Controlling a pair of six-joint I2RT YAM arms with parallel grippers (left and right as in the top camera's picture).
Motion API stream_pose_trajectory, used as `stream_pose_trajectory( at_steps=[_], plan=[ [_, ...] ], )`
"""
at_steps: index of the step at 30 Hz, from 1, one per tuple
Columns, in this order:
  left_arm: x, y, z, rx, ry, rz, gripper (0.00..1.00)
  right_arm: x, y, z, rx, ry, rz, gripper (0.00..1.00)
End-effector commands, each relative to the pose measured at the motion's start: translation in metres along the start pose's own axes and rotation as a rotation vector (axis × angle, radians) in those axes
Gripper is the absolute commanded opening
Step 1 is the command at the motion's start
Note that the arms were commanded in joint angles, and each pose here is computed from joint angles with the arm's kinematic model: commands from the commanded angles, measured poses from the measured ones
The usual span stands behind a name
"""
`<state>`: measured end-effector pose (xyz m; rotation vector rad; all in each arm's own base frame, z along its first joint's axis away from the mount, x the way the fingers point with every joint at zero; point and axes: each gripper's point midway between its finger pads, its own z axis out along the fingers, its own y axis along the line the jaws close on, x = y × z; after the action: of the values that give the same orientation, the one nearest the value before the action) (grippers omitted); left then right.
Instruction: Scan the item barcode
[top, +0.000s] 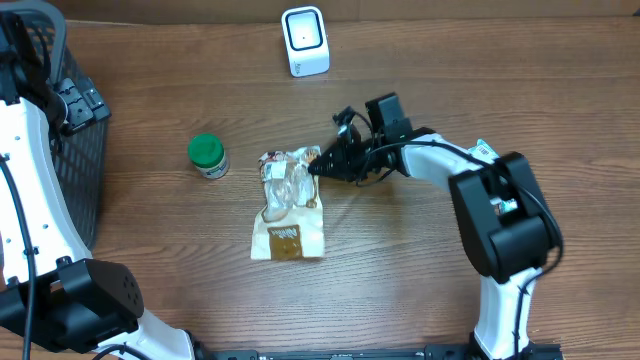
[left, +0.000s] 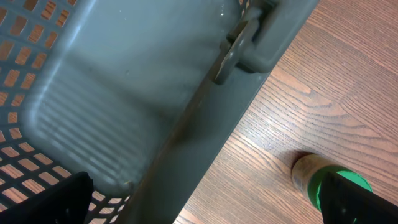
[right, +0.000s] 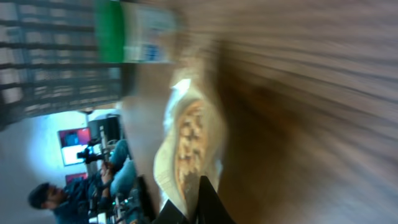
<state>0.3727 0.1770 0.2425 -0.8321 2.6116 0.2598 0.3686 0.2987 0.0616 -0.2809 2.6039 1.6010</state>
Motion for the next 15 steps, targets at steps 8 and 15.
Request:
stream_pose_trajectory(
  at_steps=[8, 15],
  plan=[
    [0.001, -0.004, 0.004, 0.0, 0.01, 0.026, 1.0, -0.01, 0.102, -0.079, -0.204, -0.066, -0.141, 0.04],
    [0.001, -0.004, 0.004, 0.0, 0.01, 0.025, 1.0, -0.001, 0.086, -0.081, -0.158, -0.048, -0.112, 0.04]
  ],
)
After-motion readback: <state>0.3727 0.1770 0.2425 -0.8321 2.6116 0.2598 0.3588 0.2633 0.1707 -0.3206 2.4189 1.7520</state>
